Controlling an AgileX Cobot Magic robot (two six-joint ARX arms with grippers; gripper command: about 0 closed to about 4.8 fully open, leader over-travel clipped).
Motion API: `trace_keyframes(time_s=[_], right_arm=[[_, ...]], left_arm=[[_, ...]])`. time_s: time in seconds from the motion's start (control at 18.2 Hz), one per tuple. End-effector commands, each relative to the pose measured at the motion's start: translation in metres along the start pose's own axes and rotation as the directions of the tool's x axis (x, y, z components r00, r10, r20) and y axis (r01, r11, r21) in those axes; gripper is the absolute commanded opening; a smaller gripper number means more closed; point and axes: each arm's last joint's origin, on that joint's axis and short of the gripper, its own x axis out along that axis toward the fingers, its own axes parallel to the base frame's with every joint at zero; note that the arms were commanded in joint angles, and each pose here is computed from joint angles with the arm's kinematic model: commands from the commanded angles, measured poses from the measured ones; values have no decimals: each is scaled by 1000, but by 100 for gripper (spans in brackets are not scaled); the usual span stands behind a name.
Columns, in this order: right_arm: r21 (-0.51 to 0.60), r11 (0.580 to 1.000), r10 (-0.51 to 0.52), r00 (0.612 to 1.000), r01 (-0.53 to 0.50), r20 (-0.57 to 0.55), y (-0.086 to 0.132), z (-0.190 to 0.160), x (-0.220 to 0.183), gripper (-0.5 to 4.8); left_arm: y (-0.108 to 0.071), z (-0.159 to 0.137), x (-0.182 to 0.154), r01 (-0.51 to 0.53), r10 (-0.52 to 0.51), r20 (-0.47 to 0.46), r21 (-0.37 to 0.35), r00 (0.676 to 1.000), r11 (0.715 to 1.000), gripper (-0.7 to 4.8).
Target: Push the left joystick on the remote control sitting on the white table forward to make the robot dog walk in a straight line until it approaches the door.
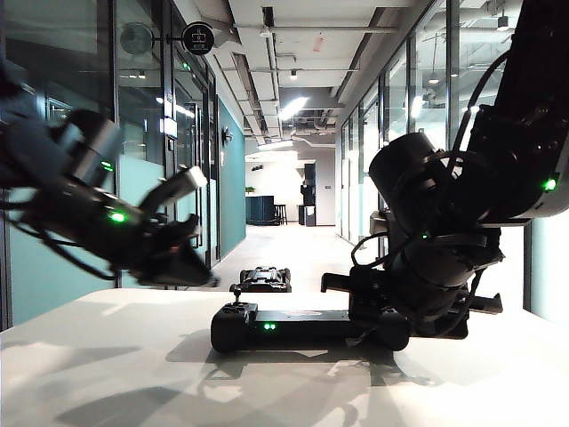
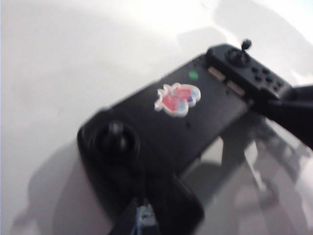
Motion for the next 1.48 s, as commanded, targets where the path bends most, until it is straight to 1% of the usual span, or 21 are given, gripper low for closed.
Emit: trace_keyframes(time_s=[0.05,0.16,0.33,0.6,0.77,0.82,0.99,1.48], right_arm=[[17,1000,11,1000,-12,26,2,4,-1,228],[17,1000,13,1000,-14,25,2,4,-1,228],[17,1000,13,1000,-14,25,2,4,-1,228],[17,1000,14,1000,-14,25,2,4,-1,228],[17,1000,14,1000,-14,25,2,4,-1,228],[17,1000,16,1000,-17,23,2,4,-1,228],[17,1000,17,1000,-17,23,2,4,-1,228],[14,1000,14,1000,-15,17,2,3,-1,228]], left_arm=[[8,10,16,42,-42,27,23,999,999,-5],[14,10,28,59,-60,23,20,998,998,-5],[17,11,42,80,-80,18,24,997,997,-5],[24,13,53,50,-50,19,25,999,998,-5],[25,11,54,46,-47,16,24,999,999,-5],[26,12,54,22,-22,23,29,999,999,-5],[27,12,55,-5,4,35,36,999,999,-5],[28,10,58,-5,3,48,44,999,999,-5]])
